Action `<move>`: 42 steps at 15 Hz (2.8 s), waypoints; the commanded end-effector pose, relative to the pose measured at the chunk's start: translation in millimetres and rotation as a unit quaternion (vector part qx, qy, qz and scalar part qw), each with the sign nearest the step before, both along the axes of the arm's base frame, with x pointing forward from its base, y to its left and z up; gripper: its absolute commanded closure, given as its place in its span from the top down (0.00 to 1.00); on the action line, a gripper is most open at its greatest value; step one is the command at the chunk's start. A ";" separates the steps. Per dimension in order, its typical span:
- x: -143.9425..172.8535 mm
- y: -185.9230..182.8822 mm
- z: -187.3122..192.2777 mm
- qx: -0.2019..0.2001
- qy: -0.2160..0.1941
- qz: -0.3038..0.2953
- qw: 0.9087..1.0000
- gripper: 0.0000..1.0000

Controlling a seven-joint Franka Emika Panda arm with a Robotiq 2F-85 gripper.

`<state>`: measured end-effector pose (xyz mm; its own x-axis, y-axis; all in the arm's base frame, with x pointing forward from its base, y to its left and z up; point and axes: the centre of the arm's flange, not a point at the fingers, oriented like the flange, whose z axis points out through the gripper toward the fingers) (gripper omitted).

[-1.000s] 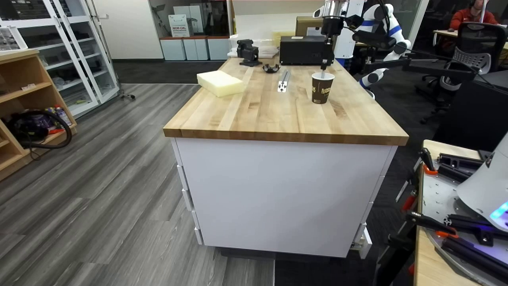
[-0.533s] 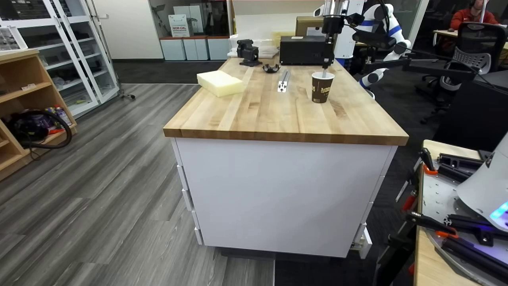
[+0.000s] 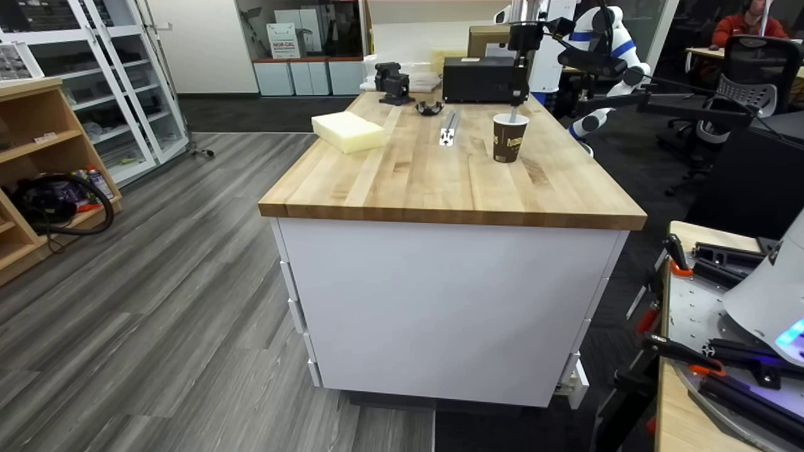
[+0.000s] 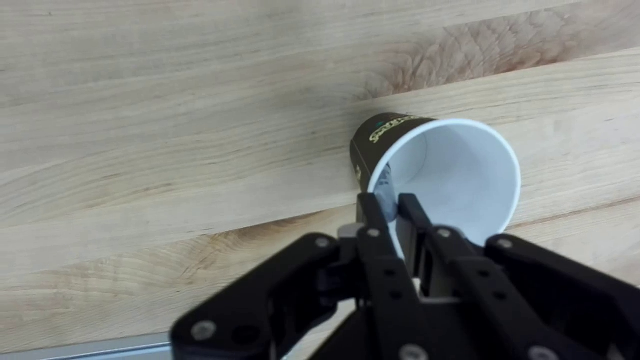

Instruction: Take the pen out of the brown coffee cup

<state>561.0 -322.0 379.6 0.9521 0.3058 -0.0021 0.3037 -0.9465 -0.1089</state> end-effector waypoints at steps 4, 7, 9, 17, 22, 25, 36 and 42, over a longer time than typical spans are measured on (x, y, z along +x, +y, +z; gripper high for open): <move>-2.2 19.0 17.8 -0.030 0.008 -0.006 1.000 0.07; -3.7 22.0 23.0 -0.039 0.008 -0.005 0.999 0.07; -7.2 23.5 28.9 -0.046 0.007 -0.004 0.999 0.07; -18.3 43.4 57.1 -0.048 -0.004 0.003 0.999 0.07; -20.4 77.4 74.0 -0.063 -0.010 0.015 0.998 0.07; -21.3 105.3 82.3 -0.105 -0.003 0.020 0.994 0.07; -39.7 205.6 120.6 -0.244 -0.001 0.036 0.969 0.07; -51.8 231.4 126.4 -0.220 -0.027 0.069 0.973 0.07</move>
